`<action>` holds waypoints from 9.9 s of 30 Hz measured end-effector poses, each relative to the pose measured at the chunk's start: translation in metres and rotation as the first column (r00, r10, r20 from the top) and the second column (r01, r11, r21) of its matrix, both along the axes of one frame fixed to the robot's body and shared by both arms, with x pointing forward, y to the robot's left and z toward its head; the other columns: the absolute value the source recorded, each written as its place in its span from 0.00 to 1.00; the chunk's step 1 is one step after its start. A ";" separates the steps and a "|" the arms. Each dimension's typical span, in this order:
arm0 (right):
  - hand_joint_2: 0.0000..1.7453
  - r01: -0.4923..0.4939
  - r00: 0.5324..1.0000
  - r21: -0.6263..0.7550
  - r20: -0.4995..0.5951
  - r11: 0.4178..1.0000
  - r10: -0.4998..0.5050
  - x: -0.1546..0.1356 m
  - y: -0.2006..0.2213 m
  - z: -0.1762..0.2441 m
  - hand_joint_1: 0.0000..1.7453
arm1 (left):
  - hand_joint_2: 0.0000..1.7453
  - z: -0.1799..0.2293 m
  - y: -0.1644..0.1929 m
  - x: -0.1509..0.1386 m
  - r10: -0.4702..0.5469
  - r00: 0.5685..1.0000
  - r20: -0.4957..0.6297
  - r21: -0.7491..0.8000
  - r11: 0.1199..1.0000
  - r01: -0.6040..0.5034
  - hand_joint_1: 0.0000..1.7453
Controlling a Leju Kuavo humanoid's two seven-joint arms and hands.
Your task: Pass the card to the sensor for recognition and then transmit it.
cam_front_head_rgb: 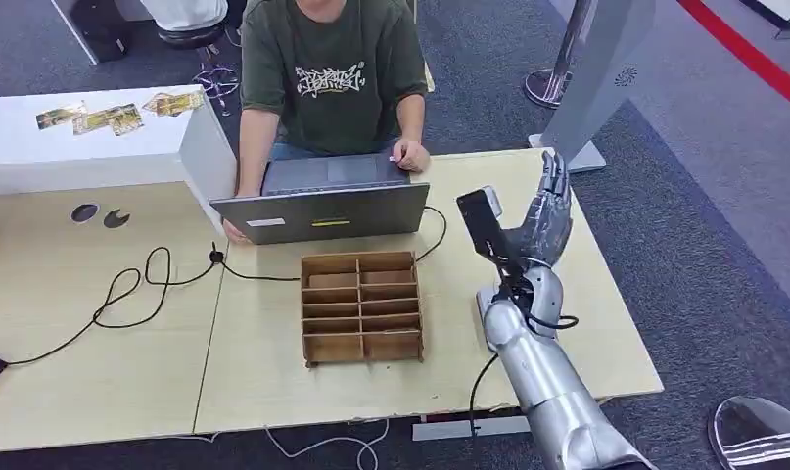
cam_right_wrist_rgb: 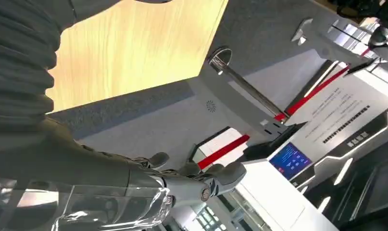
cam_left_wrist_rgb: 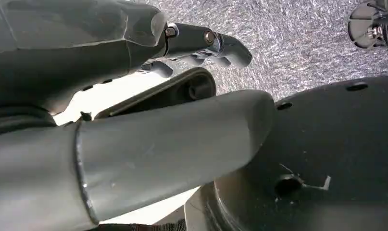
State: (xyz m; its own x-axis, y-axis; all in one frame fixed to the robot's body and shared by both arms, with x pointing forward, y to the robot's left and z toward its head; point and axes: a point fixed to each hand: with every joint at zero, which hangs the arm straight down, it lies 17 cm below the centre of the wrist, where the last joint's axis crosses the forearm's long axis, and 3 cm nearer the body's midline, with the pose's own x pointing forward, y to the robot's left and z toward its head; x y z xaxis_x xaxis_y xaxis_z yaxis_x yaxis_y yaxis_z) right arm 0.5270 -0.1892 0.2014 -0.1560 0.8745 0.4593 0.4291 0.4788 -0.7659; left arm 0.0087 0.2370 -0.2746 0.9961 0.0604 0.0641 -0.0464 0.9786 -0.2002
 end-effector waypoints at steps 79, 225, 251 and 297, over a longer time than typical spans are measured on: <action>1.00 -0.155 0.949 -0.231 -0.304 0.961 0.080 -0.200 -0.006 -0.124 0.00 | 0.00 0.002 -0.024 -0.014 0.225 0.974 -0.024 -0.011 0.974 -0.225 0.00; 1.00 -0.482 0.832 -0.328 -0.463 0.813 0.306 -0.141 0.108 -0.155 0.00 | 0.00 0.001 -0.006 -0.015 0.222 0.975 -0.025 0.000 0.975 -0.222 0.00; 1.00 -0.470 0.842 -0.330 -0.447 0.819 0.302 -0.149 0.111 -0.160 0.00 | 0.00 0.001 -0.006 -0.015 0.229 0.973 -0.026 0.000 0.973 -0.230 0.00; 1.00 -0.457 0.866 -0.432 -0.415 0.777 0.278 -0.143 0.121 -0.169 0.00 | 0.00 0.001 -0.005 -0.015 0.226 0.974 -0.025 0.002 0.974 -0.226 0.00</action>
State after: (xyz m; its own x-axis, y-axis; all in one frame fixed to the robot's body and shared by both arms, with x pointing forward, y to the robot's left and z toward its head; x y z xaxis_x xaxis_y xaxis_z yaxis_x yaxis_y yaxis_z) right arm 0.3836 -0.0685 0.0328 -0.4418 0.8955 0.0544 -0.0021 0.0597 -0.9982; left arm -0.0064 0.2318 -0.2741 0.9581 0.2839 0.0389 -0.2712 0.9421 -0.1974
